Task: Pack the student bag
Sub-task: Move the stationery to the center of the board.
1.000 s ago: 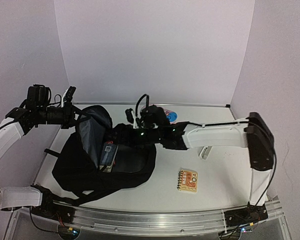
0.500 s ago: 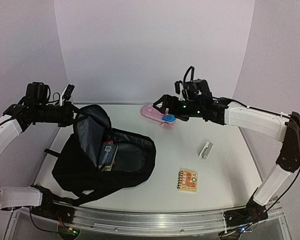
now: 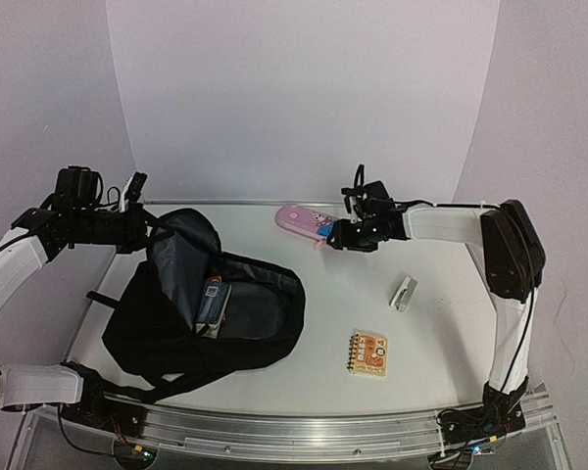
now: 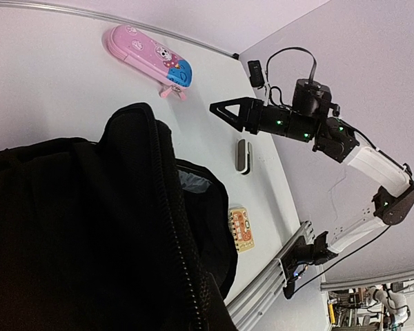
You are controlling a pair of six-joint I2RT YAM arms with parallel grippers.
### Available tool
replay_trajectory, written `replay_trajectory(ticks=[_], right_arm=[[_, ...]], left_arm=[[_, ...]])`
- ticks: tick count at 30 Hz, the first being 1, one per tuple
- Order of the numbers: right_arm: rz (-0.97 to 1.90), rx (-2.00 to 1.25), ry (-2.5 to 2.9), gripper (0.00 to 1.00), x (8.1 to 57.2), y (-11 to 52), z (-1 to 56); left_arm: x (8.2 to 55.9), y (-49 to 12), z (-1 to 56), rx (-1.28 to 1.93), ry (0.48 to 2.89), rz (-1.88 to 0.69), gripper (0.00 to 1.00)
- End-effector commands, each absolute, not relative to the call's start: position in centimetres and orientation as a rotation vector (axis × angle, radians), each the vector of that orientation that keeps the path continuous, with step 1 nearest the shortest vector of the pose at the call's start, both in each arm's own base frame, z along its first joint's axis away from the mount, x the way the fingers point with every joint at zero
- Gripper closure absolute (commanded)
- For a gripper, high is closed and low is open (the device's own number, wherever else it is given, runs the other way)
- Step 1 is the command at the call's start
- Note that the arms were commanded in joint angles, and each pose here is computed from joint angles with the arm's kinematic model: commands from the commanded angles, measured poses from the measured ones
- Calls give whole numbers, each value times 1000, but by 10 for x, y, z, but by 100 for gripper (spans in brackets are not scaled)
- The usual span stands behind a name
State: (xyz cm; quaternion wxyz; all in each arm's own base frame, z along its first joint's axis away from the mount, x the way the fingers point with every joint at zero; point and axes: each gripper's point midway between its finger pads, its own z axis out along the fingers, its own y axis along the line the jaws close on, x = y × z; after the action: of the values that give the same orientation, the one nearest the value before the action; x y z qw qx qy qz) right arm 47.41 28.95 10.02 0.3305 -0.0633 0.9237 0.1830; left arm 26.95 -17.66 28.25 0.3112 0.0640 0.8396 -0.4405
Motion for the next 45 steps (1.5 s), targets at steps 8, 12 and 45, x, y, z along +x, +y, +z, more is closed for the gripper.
replay_trajectory(ticks=[8,12,45], right_arm=[[347,-256,2385,49,523,293,73],[326,-253,2392,50,533,294,63],[313,-365,2450,100,533,291,47]], left_arm=[[274,-168,299,165,2143,-1093,100],[273,-167,303,168,2136,-1081,100],[270,-170,298,189,2143,-1113,100]])
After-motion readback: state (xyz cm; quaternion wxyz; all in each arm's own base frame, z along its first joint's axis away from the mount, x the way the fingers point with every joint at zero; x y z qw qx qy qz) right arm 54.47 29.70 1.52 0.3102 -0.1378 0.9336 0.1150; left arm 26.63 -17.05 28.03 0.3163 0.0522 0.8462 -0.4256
